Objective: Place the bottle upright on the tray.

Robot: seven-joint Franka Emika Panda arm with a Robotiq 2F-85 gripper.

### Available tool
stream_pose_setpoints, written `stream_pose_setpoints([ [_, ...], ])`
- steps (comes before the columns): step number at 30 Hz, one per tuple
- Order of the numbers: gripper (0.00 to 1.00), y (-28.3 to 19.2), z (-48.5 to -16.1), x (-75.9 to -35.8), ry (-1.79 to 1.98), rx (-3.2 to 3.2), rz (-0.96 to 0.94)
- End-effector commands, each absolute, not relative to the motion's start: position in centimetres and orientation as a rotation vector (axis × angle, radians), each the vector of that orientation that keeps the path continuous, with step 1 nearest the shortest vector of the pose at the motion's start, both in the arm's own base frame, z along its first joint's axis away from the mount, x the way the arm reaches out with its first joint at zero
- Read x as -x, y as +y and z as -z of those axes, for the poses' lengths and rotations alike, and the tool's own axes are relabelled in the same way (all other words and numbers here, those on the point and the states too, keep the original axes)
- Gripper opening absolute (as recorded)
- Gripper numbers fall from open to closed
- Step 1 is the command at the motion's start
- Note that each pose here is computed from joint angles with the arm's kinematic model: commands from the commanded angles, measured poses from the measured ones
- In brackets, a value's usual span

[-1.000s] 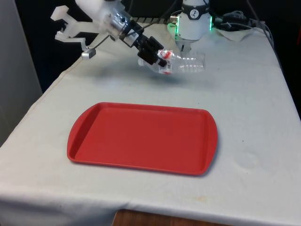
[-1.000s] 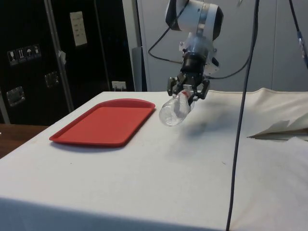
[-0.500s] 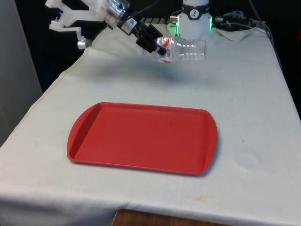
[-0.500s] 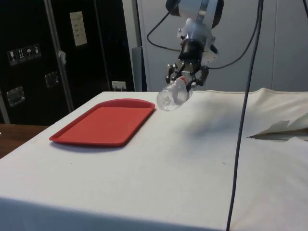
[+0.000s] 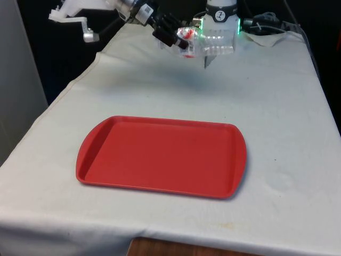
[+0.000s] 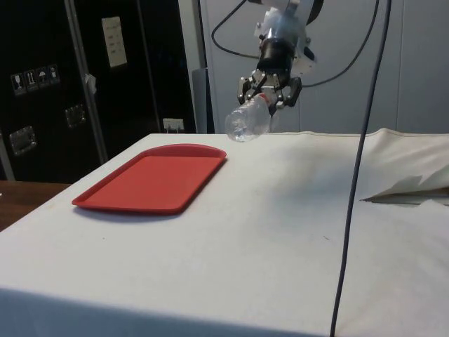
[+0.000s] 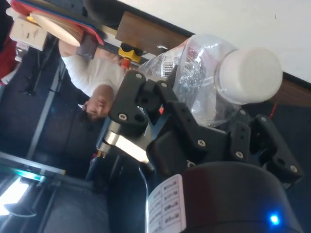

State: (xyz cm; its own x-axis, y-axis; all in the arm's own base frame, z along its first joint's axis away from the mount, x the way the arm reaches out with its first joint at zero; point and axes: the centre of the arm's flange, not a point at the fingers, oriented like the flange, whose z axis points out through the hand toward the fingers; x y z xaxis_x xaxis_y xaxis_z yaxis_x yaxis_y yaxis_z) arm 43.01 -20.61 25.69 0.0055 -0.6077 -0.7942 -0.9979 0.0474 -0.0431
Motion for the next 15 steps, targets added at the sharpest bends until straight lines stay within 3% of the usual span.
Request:
stream_pose_setpoints([
  [1, 0.34, -20.6, -26.2, -43.1, 1.681, 1.634, -0.768],
  [15, 0.34, -20.8, -28.7, -43.9, 1.712, 1.638, -0.788],
])
